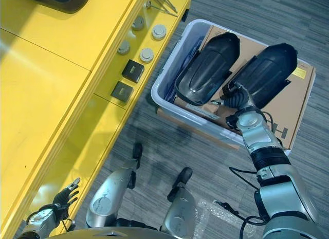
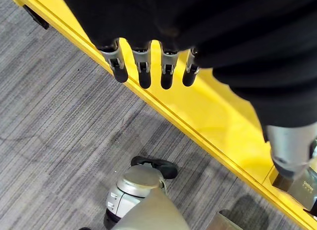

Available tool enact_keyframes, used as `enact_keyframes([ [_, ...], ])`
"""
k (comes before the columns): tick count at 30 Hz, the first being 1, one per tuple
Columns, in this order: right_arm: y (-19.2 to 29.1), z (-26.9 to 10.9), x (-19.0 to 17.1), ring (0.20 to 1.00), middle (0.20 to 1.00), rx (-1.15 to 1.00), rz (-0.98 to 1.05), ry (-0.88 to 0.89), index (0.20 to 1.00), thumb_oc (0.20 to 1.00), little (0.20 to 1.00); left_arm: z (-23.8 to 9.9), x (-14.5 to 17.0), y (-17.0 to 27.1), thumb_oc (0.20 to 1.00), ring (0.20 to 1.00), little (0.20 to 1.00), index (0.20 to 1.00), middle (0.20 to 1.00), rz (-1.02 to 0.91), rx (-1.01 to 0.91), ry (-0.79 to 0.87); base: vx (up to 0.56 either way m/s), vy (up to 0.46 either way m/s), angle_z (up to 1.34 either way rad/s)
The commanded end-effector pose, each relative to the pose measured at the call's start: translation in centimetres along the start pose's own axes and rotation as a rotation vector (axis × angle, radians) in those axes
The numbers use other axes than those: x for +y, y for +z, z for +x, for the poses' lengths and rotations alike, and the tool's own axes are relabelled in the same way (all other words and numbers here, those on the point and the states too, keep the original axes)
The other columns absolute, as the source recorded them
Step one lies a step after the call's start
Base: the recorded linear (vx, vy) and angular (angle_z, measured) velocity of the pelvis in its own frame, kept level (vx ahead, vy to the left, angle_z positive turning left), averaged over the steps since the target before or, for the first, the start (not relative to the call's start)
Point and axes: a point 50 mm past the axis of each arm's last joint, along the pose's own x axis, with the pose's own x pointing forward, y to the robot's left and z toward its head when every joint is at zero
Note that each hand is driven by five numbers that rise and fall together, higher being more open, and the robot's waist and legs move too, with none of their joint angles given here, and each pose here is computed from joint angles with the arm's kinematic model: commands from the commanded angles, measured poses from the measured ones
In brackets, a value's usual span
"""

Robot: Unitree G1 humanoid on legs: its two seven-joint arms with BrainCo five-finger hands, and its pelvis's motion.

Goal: Move parts from the plastic box to the shelf.

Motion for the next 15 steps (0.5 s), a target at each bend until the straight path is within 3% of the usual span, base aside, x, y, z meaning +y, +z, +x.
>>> enact_keyframes([
  [1, -1.6, -0.6, 0.7, 1.000, 1.000, 0.055, -0.040, 0.012, 1.000, 1.000, 1.000, -0.8, 1.3, -1.2, 1.000, 1.000, 1.000, 1.000, 1.000, -0.005, 0.031, 0.062, 0.00, 0.000, 0.00],
  [15, -7.2, -3.6, 0.0, 1.000, 1.000, 0.240, 0.048, -0.207, 1.000, 1.000, 1.000, -1.0, 1.5, -1.6, 1.000, 1.000, 1.000, 1.000, 1.000, -0.037, 0.035, 0.092, -0.01, -0.008, -0.02],
])
